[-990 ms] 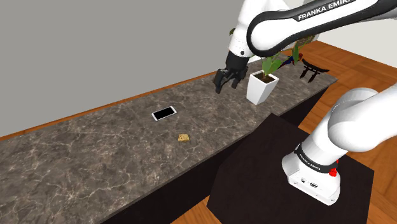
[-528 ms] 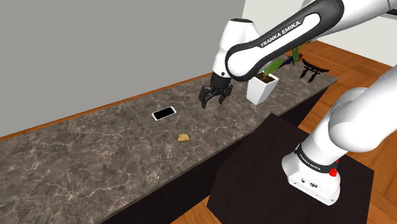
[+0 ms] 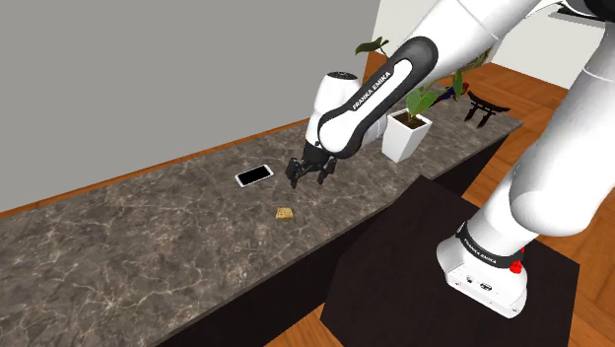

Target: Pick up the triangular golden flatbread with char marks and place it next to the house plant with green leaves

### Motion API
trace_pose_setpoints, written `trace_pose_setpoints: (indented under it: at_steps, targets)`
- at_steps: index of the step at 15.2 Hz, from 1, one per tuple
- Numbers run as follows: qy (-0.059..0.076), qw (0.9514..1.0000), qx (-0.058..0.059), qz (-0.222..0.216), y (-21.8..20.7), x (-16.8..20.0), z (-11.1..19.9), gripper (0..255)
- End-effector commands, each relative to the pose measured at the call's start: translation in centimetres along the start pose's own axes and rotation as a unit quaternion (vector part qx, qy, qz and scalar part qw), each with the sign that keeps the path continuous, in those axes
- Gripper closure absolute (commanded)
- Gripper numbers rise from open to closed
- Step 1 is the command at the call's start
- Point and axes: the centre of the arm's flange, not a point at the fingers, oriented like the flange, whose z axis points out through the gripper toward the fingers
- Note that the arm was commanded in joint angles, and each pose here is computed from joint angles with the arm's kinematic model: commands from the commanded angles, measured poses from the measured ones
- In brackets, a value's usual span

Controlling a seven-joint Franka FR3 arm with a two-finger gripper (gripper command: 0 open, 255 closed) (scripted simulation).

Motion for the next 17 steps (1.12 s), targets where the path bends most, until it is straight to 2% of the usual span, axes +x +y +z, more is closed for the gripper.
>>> trace_pose_setpoints:
  at_steps: [1, 7, 15, 17]
  targets:
    - [-0.003, 0.9999, 0.006, 0.014, -0.9, 0.2, 2.2, 0]
    - [-0.012, 0.9983, 0.023, 0.052, -3.3, 1.7, 9.5, 0]
    - [-0.012, 0.9983, 0.024, 0.052, -3.5, 1.7, 13.6, 0]
    - [-0.012, 0.9983, 0.024, 0.052, -3.5, 1.6, 13.6, 0]
